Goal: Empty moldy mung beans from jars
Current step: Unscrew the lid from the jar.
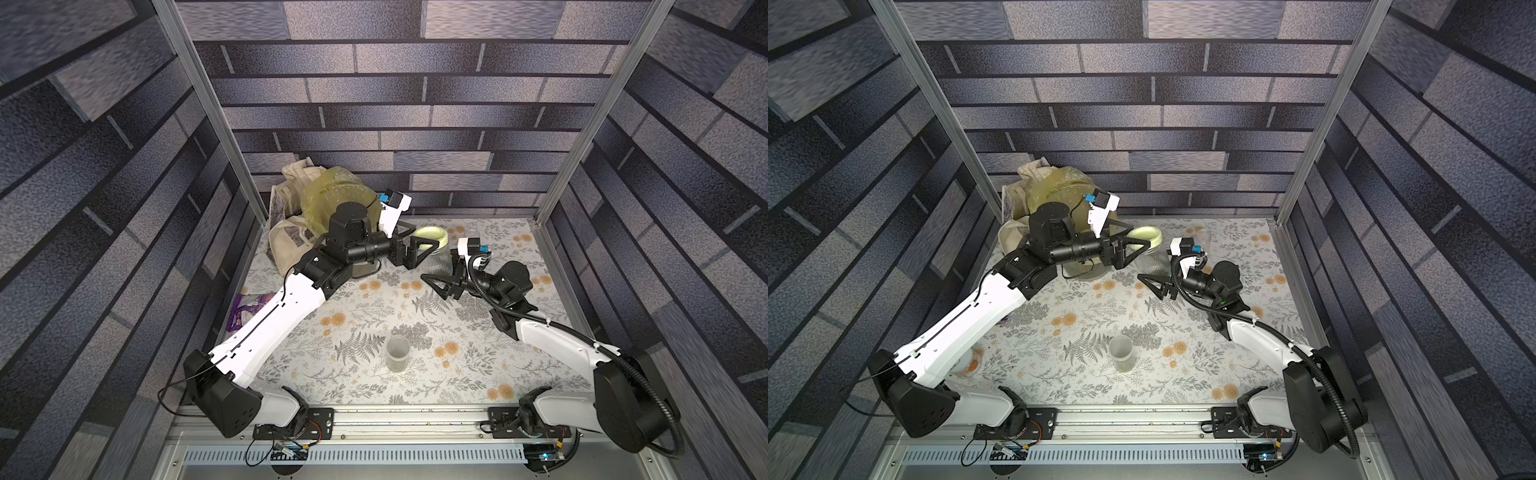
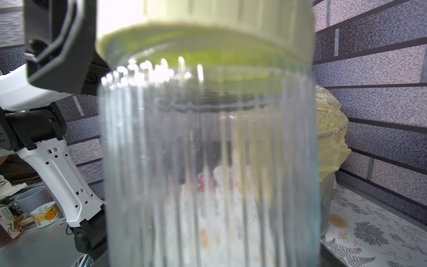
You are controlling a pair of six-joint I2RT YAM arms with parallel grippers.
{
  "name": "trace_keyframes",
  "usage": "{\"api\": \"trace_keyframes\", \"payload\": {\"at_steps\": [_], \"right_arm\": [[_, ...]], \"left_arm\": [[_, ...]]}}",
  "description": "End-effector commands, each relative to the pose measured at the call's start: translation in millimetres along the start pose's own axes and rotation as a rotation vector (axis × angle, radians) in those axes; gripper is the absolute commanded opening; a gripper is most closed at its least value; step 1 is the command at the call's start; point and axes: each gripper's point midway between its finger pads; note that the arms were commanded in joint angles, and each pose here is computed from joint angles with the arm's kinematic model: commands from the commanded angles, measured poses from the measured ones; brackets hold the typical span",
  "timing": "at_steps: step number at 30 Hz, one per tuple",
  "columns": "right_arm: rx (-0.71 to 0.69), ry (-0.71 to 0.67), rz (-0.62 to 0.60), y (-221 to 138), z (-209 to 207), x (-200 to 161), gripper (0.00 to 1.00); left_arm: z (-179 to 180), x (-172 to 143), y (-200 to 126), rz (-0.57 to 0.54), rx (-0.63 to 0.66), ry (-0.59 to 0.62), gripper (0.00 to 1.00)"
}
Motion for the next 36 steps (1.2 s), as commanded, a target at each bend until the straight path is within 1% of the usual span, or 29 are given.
{"api": "trace_keyframes", "payload": {"at_steps": [1, 8, 17, 19, 21, 22, 29, 36], "right_arm": [[0.026, -0.080, -0.050, -1, 8, 17, 0.48], [0.025, -0.080, -0.047, 0, 7, 15, 0.48], [0.022, -0.076, -0.044, -1, 6, 14, 0.48], [0.020, -0.076, -0.045, 0, 5, 14, 0.48], [0.020, -0.075, -0.045, 0, 5, 13, 0.48], [0.018, -0.075, -0.046, 0, 5, 14, 0.48], [-0.008, -0.078, -0.047, 0, 1, 16, 0.46], [-0.081, -0.098, -0.046, -3, -6, 24, 0.43]], "left_arm": [[-4, 7, 3, -0.003, -0.011, -0.009, 1.00], [-6, 2, 11, 0.019, -0.023, -0.005, 1.00], [-4, 3, 13, 0.013, -0.013, 0.001, 1.00], [-4, 3, 14, 0.006, -0.015, 0.006, 0.98], [-7, 3, 15, 0.005, -0.028, 0.010, 0.92], [-7, 2, 16, 0.009, -0.034, 0.009, 0.92], [-13, -7, 24, 0.041, -0.058, 0.017, 0.89], [-10, -15, 33, 0.044, -0.023, 0.017, 0.88]]}}
Point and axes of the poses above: each gripper's point midway between its finger pads, its own y axis out along the fingers, its own z axis along the line the jaws close on, x = y × z
